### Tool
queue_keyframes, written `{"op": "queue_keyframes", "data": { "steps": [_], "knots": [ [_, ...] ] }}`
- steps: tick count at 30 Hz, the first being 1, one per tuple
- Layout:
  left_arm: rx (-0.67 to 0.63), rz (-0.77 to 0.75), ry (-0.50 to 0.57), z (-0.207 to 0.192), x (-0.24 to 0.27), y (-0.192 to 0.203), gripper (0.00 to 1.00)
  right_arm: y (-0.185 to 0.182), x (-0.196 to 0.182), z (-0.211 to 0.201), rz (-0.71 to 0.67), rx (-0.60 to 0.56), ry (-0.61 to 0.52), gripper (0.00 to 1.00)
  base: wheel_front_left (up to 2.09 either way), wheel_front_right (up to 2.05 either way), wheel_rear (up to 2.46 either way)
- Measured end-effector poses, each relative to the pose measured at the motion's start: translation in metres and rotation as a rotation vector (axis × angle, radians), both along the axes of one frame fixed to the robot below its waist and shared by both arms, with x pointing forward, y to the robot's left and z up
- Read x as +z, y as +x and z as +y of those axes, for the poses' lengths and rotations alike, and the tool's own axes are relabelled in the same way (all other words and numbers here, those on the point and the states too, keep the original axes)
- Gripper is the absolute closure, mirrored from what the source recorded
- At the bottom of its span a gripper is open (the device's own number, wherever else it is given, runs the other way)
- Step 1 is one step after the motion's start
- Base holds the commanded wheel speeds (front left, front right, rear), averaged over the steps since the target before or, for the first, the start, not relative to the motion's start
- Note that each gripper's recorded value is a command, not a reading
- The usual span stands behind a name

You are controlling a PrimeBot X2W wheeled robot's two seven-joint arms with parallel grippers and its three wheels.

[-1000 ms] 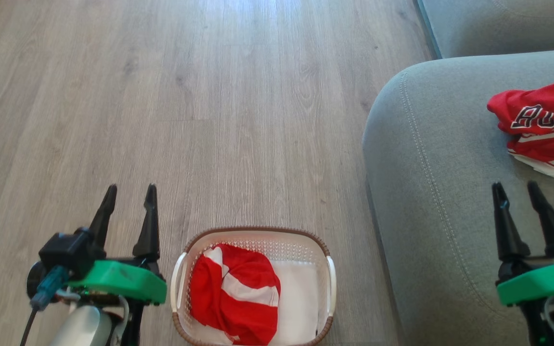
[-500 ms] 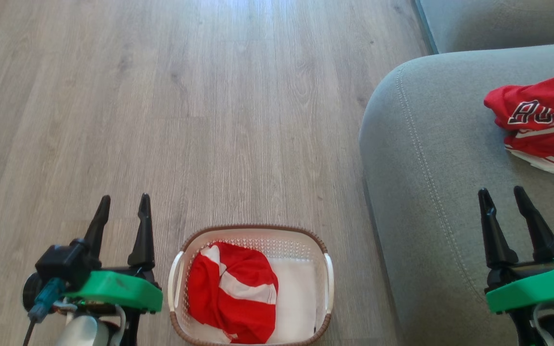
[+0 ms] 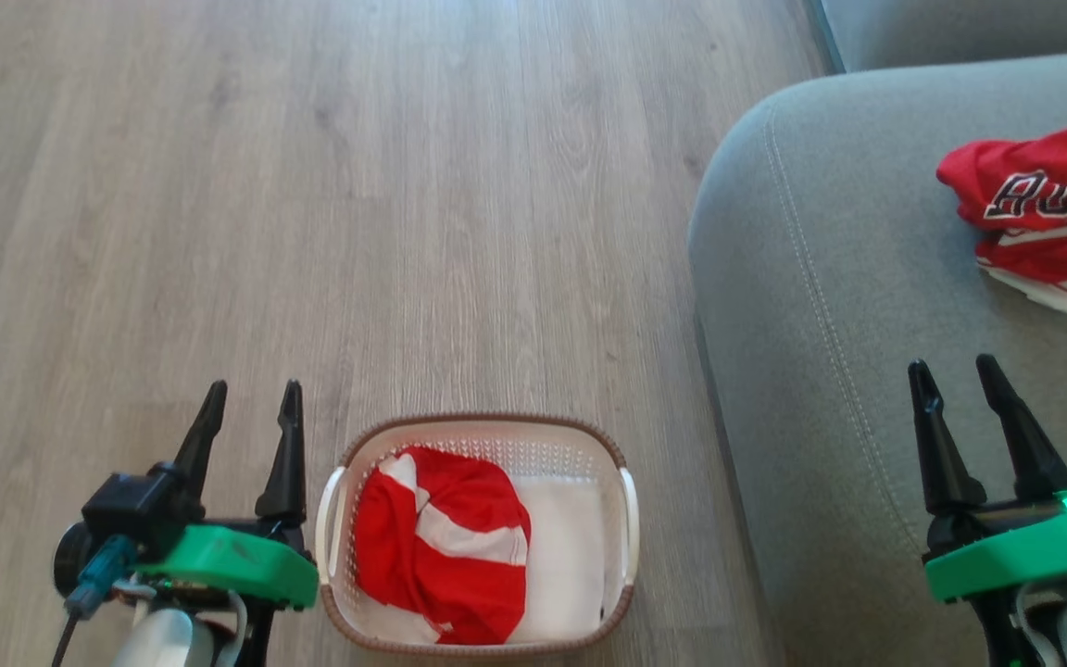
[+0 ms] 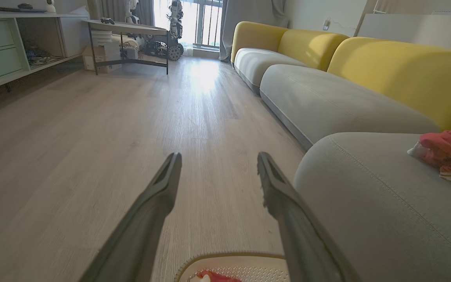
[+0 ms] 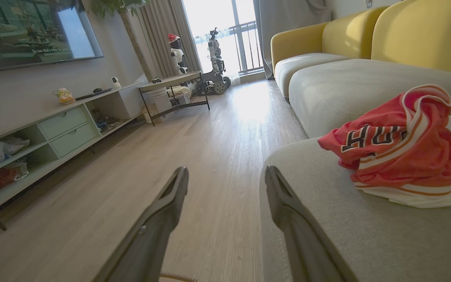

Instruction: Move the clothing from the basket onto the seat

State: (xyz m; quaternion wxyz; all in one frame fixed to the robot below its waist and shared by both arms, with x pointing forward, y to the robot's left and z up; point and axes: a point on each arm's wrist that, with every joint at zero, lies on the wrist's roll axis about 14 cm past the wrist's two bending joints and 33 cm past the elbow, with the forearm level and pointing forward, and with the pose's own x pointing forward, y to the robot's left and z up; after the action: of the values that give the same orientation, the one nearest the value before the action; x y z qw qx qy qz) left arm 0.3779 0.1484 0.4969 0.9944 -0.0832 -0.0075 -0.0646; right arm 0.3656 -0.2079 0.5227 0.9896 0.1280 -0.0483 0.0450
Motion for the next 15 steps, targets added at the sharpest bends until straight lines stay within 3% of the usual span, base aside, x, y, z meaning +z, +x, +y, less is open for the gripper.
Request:
{"op": "queue_keyframes", "data": {
  "steps": [15],
  "knots": [
    [-0.136,0.114,0.011,-0.037,-0.049,0.052,0.0,0.039,-0.014,-0.008,0.02,-0.024,-0.006,0.0,0.0,0.0,0.0]
  ]
}}
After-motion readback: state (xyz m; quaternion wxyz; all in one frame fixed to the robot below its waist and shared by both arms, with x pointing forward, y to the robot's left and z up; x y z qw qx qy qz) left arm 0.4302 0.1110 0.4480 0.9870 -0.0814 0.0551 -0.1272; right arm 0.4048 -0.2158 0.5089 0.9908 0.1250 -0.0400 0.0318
